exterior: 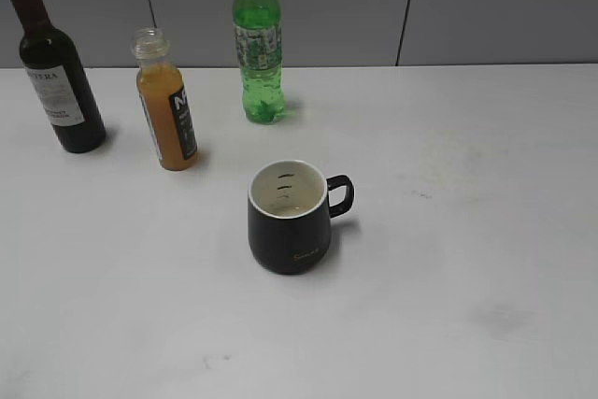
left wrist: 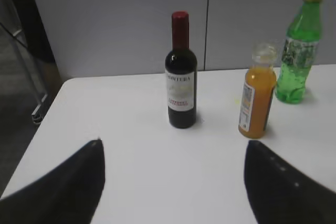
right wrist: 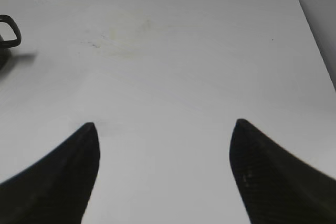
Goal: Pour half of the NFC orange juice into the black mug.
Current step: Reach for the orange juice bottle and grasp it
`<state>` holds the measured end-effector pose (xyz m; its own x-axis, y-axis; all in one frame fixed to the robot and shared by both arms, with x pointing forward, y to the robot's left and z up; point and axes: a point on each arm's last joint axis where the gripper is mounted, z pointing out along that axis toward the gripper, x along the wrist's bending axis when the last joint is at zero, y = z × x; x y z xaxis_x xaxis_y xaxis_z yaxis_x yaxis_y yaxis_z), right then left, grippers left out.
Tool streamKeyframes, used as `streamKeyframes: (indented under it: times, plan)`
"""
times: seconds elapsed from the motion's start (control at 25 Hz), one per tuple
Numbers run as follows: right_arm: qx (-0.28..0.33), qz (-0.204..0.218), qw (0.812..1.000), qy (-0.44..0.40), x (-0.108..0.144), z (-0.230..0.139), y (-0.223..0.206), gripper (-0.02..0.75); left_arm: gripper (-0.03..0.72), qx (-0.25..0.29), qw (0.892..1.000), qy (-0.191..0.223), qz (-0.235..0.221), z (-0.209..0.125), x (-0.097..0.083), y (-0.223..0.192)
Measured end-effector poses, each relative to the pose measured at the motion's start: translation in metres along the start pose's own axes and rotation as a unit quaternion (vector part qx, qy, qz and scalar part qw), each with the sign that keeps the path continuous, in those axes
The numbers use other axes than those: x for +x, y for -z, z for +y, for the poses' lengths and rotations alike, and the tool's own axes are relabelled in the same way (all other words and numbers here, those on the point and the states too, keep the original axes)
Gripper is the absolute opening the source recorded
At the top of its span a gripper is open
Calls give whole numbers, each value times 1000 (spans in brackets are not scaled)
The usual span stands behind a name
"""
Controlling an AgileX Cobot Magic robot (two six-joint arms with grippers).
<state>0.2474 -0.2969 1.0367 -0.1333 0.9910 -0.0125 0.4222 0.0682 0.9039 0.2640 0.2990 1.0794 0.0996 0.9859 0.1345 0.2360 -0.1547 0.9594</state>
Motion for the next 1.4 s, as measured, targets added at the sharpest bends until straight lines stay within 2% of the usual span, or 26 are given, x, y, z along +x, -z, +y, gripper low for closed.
streamKeyframes:
  times: [0.24, 0.52, 0.72, 1.04, 1.4]
  plan:
    - [0, 0, 1000, 0, 0, 0, 0, 587, 637, -1, 1000, 2, 2, 24, 5, -63]
    - [0, 0, 1000, 0, 0, 0, 0, 587, 631, -23, 1000, 19, -1, 30, 4, -143]
    - [0, 0, 1000, 0, 0, 0, 0, 587, 624, -23, 999, 9, -34, 17, -16, -196]
    - [0, 0, 1000, 0, 0, 0, 0, 587, 619, -4, 996, -7, -85, -31, -58, -259]
    - [0, 0, 1000, 0, 0, 0, 0, 587, 619, -2, 994, -26, -110, -70, -75, -287]
